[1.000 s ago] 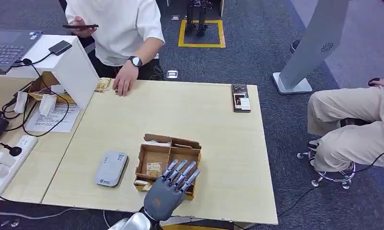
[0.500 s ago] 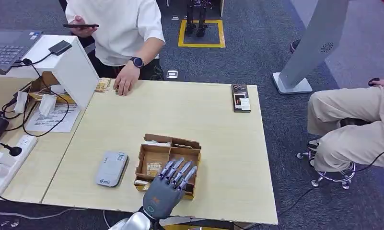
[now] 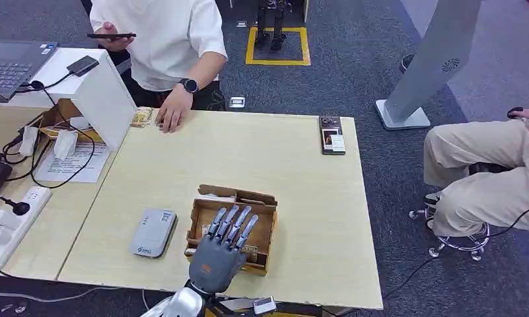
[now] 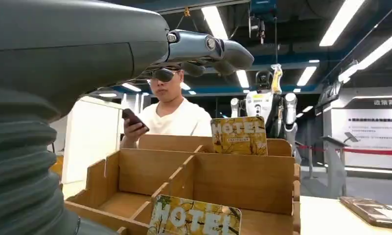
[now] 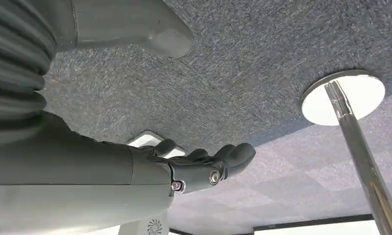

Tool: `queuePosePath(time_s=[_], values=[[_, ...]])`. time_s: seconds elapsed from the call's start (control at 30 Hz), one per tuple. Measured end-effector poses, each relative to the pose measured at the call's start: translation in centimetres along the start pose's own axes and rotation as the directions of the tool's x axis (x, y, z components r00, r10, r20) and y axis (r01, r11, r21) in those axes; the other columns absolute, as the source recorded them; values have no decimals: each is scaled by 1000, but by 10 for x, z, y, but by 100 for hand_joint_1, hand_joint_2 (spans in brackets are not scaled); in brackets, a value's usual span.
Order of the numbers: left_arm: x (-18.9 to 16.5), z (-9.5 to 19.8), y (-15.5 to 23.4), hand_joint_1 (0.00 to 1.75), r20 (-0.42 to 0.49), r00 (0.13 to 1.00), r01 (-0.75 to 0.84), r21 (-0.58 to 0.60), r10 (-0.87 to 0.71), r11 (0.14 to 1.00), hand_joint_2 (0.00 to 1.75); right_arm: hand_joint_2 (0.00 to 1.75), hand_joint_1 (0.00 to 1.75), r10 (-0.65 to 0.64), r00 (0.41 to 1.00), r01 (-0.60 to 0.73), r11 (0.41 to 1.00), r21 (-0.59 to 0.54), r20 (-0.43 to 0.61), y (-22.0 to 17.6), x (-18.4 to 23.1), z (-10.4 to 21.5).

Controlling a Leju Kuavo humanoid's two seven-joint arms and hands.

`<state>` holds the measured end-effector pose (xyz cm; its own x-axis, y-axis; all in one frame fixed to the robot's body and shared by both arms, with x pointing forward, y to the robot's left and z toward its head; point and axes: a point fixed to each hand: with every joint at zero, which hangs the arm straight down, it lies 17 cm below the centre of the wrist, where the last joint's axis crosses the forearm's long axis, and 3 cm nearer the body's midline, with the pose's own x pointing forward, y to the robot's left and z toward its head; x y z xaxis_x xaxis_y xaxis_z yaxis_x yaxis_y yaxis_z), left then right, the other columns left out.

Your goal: Pass the card to the sensor for recognition and then transmit it.

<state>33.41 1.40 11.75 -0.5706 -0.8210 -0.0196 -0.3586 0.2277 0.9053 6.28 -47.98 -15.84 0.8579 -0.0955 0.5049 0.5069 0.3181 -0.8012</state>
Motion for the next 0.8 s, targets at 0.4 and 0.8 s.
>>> queuePosePath(time_s=[0.4,0.8], values=[[-16,-1,-3,0,-71,997,26,-16,-27,1000,175,175,0,1,1000,-1,1000,-4,-2,-1,0,0],[-11,4,-14,0,-22,997,72,-72,-74,995,175,175,0,3,1000,-3,1000,-9,-7,-3,-2,-1]])
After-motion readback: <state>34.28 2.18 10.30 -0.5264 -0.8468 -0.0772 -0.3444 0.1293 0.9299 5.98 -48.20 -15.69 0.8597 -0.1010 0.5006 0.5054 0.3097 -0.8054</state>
